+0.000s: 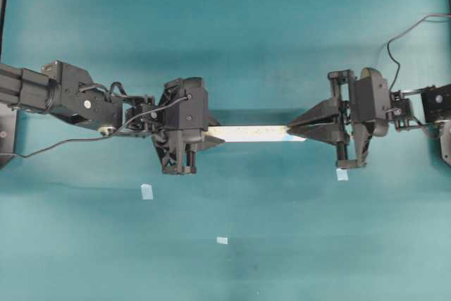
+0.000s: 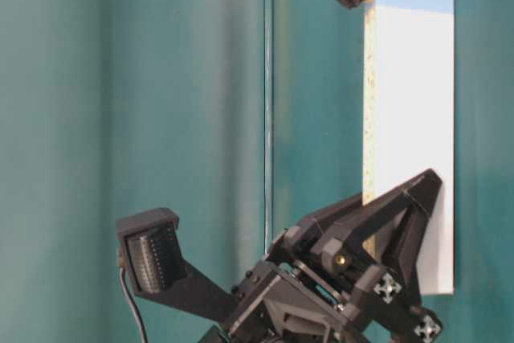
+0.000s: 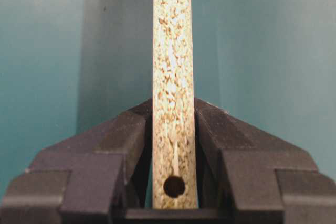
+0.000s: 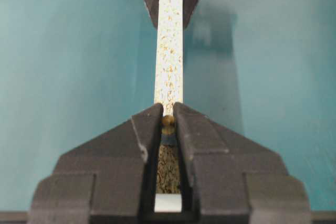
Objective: Insert the rod into the hole on the wooden board.
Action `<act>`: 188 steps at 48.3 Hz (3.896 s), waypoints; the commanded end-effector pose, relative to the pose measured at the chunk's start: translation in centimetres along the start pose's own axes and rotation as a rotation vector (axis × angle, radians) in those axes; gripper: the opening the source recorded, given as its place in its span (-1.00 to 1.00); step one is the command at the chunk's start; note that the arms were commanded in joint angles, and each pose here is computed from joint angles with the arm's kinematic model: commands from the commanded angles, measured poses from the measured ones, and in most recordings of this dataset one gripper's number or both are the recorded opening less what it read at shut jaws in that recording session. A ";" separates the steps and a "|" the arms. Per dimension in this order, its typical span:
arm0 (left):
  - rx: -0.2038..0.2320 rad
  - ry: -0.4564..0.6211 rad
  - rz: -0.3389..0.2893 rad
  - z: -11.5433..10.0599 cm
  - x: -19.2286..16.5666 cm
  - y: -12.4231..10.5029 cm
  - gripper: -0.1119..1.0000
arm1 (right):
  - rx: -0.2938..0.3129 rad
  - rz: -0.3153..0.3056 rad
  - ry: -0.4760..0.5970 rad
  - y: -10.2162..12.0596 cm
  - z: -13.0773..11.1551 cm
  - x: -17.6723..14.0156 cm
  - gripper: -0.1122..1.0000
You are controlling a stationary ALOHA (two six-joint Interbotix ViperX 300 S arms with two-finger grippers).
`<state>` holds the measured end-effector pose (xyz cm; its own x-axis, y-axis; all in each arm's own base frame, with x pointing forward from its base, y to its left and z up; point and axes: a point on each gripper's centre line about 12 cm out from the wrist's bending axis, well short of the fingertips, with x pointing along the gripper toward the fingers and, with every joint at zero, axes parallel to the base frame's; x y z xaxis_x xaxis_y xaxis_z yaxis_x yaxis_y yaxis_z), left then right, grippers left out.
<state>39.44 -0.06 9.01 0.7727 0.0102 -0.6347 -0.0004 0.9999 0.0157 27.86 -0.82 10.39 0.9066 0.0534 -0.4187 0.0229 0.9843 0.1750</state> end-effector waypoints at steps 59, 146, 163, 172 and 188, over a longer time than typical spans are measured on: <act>-0.002 0.014 -0.005 0.3 -0.4 -0.2 0.23 | -0.029 -0.039 -0.159 1.0 8.9 -4.6 0.74; -0.007 -0.085 0.003 -1.0 -14.9 0.5 0.57 | -0.025 -0.084 -0.077 0.7 3.2 -10.8 0.70; -0.006 -0.042 0.005 -2.0 -13.0 0.5 0.57 | -0.020 -0.093 -0.018 0.5 1.7 -10.5 0.70; -0.009 -0.045 0.005 -2.5 -13.5 0.5 0.57 | -0.020 -0.093 -0.018 0.5 1.5 -10.6 0.70; -0.005 -0.058 0.005 -3.0 -14.5 0.5 0.57 | -0.022 -0.104 -0.006 0.4 1.3 -11.2 0.70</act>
<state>26.23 0.31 15.21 0.7910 0.0128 -0.6117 -0.0087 0.9999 0.0097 18.12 -1.25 15.82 0.8949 -0.0505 -0.4434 0.1106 0.9877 0.1107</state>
